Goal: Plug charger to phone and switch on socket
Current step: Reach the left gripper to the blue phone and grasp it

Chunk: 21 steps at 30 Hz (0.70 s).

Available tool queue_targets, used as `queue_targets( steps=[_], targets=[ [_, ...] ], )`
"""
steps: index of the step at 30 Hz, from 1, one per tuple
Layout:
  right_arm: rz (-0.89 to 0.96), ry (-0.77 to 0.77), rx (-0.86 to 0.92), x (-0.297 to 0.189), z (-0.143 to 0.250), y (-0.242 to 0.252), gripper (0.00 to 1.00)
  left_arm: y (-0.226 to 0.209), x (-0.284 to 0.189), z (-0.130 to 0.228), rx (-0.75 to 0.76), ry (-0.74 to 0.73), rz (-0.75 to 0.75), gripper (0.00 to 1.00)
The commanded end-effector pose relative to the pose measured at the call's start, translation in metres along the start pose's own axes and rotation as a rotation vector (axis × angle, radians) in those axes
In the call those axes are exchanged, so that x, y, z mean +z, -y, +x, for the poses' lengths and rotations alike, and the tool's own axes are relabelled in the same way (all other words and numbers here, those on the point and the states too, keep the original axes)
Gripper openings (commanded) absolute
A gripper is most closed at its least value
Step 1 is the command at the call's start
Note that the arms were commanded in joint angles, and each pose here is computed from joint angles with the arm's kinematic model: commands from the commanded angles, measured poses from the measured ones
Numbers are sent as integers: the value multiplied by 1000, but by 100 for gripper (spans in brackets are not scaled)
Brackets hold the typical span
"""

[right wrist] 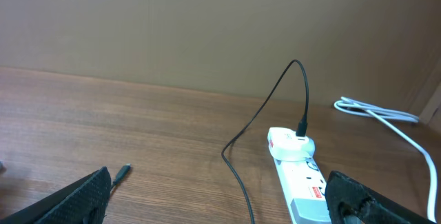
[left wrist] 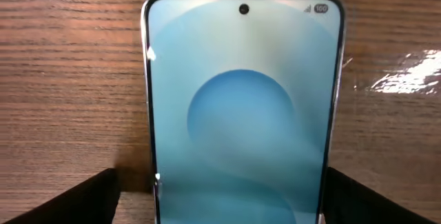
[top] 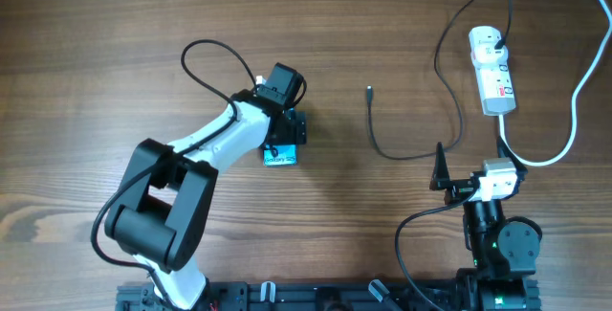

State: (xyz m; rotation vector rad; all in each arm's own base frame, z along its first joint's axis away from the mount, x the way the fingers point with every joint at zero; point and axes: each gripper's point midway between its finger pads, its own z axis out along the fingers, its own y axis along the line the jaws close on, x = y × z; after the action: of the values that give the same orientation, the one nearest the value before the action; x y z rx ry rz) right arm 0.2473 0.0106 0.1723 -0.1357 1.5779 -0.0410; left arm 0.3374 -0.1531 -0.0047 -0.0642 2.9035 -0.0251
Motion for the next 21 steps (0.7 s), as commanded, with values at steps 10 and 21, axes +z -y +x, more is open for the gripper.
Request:
queue_targets(
  steps=[10,21],
  targets=[
    [14,8,8,0,-2,3,100,-3,38,51,-37,-196,10,68],
    [14,8,8,0,-2,3,100,5,5,29,-39,-159,31,63]
  ],
)
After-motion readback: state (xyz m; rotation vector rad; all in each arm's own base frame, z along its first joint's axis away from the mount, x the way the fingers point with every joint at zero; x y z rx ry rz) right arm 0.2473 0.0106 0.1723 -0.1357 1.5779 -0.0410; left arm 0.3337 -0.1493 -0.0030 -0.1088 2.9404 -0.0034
